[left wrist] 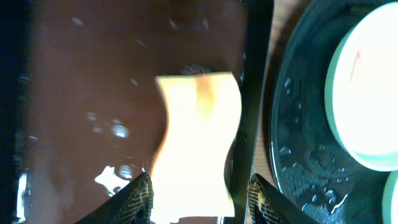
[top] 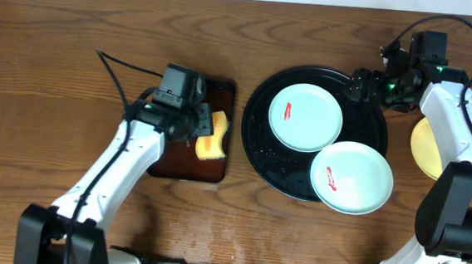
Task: Clean dirty plates on tray and stack at the side
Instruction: 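Rub the sponge back and forth in the water tray, left gripper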
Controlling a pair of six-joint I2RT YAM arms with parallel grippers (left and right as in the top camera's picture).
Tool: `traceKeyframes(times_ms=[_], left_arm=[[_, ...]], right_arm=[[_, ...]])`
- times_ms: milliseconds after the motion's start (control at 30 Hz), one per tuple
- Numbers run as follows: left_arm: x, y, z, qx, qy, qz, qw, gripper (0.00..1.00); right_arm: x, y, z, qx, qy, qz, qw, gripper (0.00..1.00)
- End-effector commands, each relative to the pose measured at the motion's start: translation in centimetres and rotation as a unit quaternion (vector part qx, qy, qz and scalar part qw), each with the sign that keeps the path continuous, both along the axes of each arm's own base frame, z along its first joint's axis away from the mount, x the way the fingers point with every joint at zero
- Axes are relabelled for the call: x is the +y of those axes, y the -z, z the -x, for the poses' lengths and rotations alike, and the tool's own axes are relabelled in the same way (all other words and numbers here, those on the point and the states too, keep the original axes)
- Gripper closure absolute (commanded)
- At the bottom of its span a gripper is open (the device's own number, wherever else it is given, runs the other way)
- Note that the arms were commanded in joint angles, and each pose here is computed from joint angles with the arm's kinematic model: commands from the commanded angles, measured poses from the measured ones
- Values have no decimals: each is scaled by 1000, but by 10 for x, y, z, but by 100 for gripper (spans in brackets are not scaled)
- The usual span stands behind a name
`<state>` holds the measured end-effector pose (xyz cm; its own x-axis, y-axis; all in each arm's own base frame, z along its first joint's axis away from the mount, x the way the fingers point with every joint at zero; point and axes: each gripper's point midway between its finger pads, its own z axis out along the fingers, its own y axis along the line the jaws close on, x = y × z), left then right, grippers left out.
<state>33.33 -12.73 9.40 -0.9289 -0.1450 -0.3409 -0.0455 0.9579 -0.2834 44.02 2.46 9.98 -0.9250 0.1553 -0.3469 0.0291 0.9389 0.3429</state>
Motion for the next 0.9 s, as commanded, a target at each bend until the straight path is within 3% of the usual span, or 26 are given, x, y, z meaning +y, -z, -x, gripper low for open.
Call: traceKeyframes(times_ms=[0, 367, 767, 800, 867], left_arm=[[-14, 21, 6, 26, 31, -7, 999, 56], [-20, 65, -1, 52, 37, -30, 997, 73], [-13, 91, 3, 81, 32, -58, 994, 75], [-13, 90, 3, 79, 33, -58, 995, 92], [-14, 86, 1, 73, 36, -57, 995, 93]], right_arm=[[2, -15, -5, -20, -3, 0, 1000, 1], [2, -15, -5, -20, -3, 0, 1000, 1], [2, -15, -5, -20, -3, 0, 1000, 1], [2, -15, -5, -20, -3, 0, 1000, 1], [2, -15, -5, -20, -3, 0, 1000, 1]])
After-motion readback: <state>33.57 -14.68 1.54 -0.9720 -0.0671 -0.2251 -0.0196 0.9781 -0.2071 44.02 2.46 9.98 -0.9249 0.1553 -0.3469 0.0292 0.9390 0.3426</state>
